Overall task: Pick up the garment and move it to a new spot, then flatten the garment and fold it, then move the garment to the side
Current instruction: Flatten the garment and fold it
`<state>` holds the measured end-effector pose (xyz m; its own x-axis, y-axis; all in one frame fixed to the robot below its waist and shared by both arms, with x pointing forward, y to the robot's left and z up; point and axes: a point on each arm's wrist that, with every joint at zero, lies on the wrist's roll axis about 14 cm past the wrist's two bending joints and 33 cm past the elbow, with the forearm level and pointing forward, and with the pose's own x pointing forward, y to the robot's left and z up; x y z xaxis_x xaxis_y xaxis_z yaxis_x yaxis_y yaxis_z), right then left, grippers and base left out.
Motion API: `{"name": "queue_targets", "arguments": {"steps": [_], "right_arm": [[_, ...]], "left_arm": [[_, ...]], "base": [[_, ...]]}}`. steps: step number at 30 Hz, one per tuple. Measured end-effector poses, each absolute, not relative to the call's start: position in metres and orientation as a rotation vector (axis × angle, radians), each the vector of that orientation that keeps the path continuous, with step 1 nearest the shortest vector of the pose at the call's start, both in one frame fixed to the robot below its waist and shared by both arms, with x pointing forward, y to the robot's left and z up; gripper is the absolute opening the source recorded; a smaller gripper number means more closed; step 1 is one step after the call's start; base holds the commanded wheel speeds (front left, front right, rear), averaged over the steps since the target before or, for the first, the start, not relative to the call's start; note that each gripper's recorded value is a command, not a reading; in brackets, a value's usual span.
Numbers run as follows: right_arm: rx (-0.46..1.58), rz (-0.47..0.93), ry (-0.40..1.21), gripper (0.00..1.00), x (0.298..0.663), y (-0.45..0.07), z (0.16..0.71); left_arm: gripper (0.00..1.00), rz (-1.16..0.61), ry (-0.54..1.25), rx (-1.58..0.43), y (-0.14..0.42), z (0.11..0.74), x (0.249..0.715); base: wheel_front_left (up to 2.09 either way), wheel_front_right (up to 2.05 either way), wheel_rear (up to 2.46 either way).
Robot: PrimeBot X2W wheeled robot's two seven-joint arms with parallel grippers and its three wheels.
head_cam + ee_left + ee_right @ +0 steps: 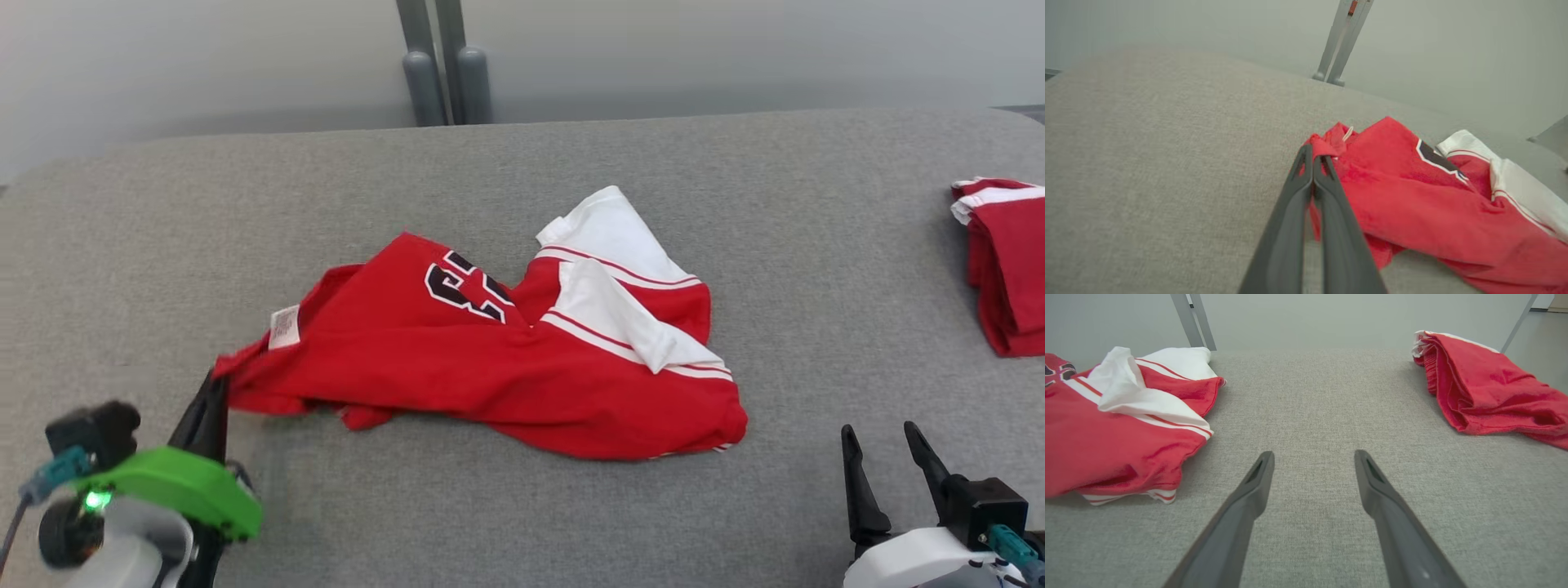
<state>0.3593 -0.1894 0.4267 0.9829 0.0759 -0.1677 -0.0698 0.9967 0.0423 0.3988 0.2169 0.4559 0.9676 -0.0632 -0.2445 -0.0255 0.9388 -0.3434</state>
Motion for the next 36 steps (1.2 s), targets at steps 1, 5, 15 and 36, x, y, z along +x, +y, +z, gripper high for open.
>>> {"name": "queue_targets", "arguments": {"steps": [1, 5, 15, 36], "right_arm": [[0.035, 0.088, 0.171, 1.00, 0.361, -0.185, 0.426], [0.034, 0.144, 0.173, 1.00, 0.370, -0.168, 0.425], [0.028, 0.234, 0.161, 1.00, 0.380, -0.141, 0.428], [0.043, 0.116, 0.175, 1.00, 0.361, -0.175, 0.425]], "left_arm": [[0.00, 0.017, 0.299, -0.336, 0.228, 0.442, 0.384], [0.00, 0.124, 0.416, -0.425, 0.245, 0.401, 0.329], [0.69, 0.175, 0.501, -0.547, 0.242, 0.366, 0.281], [0.00, 0.100, 0.577, -0.425, 0.244, 0.369, 0.313]], "base": [[0.00, 0.00, 0.00], [0.00, 0.00, 0.00], [0.00, 0.00, 0.00], [0.00, 0.00, 0.00]]}}
